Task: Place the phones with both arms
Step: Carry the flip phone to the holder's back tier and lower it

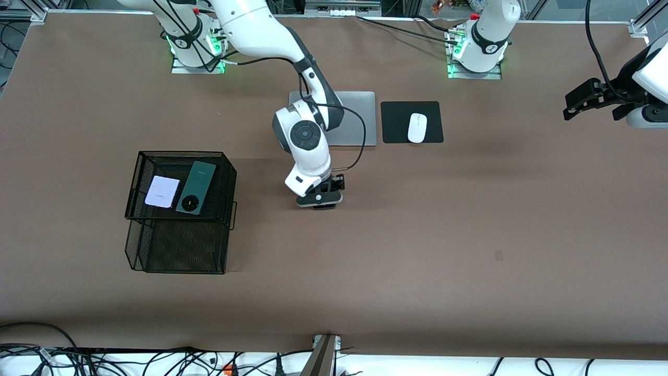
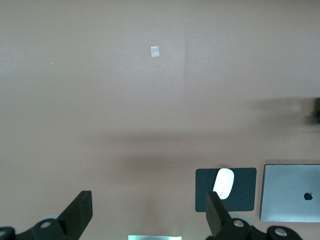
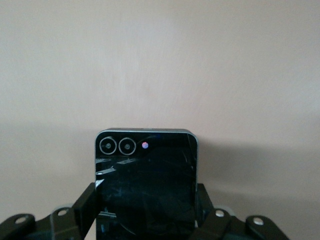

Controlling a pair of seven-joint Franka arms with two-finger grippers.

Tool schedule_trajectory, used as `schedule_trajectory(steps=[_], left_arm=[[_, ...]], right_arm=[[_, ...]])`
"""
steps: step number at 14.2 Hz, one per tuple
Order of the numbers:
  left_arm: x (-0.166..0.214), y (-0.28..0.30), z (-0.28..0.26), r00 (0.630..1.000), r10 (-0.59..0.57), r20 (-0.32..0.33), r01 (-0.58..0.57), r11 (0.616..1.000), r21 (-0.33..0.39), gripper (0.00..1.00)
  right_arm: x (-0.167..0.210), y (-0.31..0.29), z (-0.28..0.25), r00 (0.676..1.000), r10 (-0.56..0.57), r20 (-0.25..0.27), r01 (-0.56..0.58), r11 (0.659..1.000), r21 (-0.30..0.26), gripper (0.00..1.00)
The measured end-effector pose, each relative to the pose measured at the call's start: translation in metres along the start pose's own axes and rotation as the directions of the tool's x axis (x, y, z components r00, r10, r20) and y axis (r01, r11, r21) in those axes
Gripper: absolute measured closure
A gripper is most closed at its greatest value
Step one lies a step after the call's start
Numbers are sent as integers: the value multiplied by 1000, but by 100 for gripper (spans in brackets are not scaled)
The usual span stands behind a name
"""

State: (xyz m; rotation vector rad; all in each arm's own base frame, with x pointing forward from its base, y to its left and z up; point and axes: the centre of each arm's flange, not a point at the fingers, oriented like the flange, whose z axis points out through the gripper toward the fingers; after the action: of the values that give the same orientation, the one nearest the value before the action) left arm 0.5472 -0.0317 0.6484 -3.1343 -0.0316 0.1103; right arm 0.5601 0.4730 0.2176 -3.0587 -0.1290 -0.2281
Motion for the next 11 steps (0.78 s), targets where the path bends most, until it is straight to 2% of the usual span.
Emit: schedule_trajectory(steps=[3, 6, 11], left_arm=[[0, 0, 0, 1000, 0, 0, 0, 1000, 0, 0], [0, 0, 0, 1000, 0, 0, 0, 1000, 0, 0], [0, 0, 0, 1000, 0, 0, 0, 1000, 0, 0]], right_arm=[[44, 36, -62, 997, 56, -53, -57, 998, -13, 20], [86, 82, -114, 997, 68, -39, -70, 996, -51, 20], [143, 196, -145, 1000, 1, -11, -2, 996, -85, 20]])
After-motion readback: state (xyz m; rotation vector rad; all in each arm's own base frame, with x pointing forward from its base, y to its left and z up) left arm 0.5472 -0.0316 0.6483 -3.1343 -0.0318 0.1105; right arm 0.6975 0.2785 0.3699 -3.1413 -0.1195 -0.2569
